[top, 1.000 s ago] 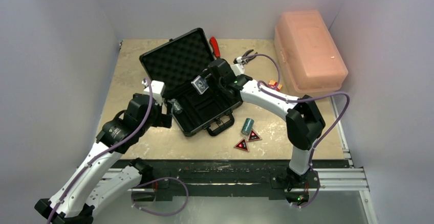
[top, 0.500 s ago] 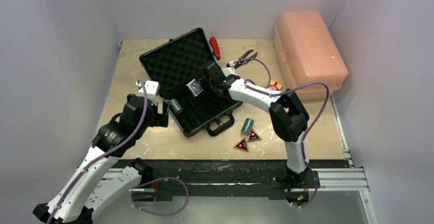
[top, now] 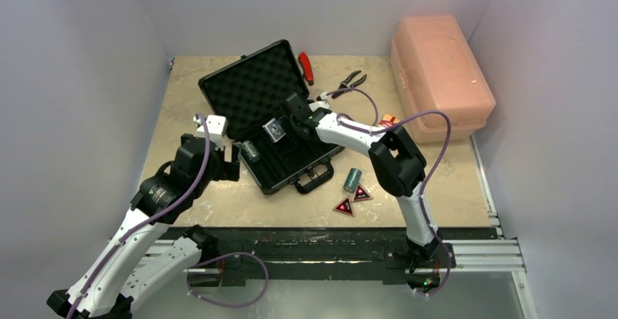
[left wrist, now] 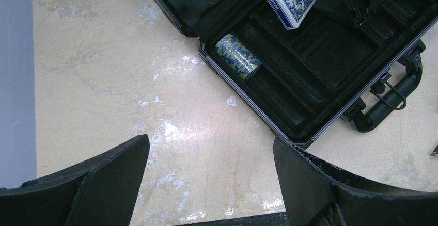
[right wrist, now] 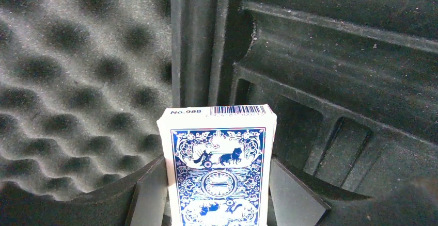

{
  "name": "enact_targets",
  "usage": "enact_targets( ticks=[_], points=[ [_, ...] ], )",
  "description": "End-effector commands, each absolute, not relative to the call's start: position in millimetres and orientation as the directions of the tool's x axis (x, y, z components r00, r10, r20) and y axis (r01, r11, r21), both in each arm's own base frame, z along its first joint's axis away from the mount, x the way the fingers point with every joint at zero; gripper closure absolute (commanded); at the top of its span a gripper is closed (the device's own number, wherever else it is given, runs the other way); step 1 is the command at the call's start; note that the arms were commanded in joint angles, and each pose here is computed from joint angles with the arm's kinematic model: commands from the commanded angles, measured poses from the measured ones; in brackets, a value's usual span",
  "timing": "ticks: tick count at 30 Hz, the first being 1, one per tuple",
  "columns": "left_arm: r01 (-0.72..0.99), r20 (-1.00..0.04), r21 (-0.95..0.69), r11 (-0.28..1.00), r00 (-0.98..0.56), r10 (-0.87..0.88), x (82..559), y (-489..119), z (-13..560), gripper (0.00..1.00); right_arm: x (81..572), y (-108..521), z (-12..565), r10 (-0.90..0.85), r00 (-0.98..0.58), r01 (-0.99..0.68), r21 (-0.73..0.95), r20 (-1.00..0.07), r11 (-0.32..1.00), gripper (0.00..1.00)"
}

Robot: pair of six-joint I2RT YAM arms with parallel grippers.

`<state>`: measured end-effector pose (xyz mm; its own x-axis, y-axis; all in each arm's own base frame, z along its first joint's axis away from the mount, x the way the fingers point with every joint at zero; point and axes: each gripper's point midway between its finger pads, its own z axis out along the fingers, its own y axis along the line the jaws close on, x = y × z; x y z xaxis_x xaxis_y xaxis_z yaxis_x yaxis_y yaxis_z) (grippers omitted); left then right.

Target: Pack up texas hold em set

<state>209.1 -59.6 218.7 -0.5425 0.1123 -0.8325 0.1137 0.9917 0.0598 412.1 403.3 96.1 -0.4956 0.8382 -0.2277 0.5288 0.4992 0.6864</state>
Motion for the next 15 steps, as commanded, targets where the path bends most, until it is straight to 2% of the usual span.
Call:
enact_targets(
  ticks=[1,15],
  points=[
    [0.094,-0.857,0.034,0.995,-0.51,0.077,211.9,-59.1,234.8,0.11,425.8,409.3,123.7,0.876,-0.431,0.515,0.738,-0.218,0.437,0.64],
    [0.101,-0.861,0.027,0.994,-0.503,0.074,211.0,-60.2,235.8,0.11,421.1,412.7,95.1,0.864,-0.442,0.547,0.69,-0.243,0.474,0.65]
  ],
)
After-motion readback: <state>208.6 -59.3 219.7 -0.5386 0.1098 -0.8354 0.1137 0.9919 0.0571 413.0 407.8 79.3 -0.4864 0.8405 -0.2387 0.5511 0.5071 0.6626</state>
